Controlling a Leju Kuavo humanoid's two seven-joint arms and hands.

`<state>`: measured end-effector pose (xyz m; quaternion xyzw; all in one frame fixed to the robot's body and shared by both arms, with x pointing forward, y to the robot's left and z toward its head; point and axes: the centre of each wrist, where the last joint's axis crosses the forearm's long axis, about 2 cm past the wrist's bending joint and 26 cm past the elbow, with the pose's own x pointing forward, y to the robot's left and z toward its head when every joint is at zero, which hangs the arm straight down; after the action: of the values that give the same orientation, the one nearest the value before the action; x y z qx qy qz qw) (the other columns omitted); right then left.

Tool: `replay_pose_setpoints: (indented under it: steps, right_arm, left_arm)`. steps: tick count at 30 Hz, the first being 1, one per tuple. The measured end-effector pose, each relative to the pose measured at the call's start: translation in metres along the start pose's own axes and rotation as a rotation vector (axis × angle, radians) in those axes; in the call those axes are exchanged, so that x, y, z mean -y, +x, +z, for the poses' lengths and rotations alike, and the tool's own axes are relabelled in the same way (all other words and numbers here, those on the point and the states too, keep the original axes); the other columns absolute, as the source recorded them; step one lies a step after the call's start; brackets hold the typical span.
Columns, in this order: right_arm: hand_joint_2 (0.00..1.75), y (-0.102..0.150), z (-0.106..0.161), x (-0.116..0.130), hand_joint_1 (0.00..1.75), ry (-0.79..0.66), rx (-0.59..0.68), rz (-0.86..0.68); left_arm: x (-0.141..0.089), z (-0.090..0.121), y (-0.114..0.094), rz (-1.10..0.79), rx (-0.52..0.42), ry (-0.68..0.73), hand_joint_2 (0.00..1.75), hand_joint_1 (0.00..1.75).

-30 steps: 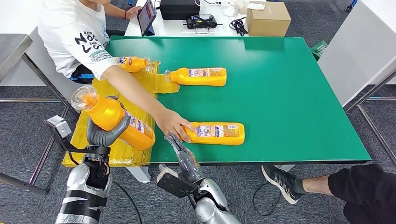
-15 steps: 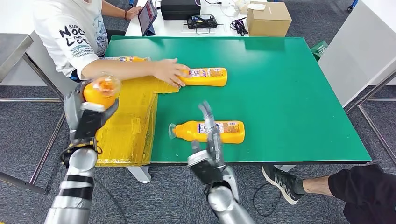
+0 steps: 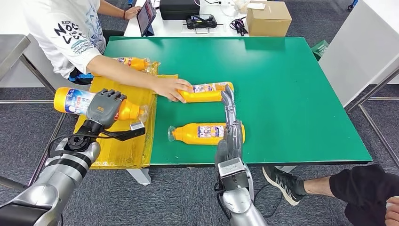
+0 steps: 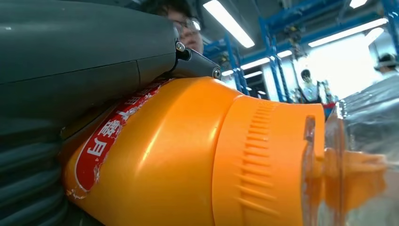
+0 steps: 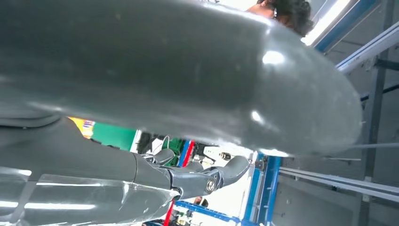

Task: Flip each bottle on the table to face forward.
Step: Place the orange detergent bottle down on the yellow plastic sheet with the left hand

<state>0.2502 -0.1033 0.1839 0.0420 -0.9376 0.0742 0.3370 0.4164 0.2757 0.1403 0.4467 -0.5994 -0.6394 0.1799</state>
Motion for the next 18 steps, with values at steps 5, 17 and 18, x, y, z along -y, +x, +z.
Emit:
replay_pose_setpoints:
  steps: [5,17,18]
  right_arm:
    - [0.0,0.001,0.0,0.001,0.0,0.004,0.002,-0.003]
    - [0.0,0.003,0.001,-0.004,0.0,0.043,-0.014,-0.023]
    - [0.0,0.003,0.001,-0.004,0.0,0.048,-0.016,-0.026]
  left_arm:
    - [0.007,0.006,-0.005,-0.005,0.002,-0.058,1.75,1.75]
    - [0.023,0.017,-0.011,0.254,-0.038,-0.269,1.75,1.75]
    - [0.024,0.018,-0.012,0.279,-0.043,-0.285,1.75,1.75]
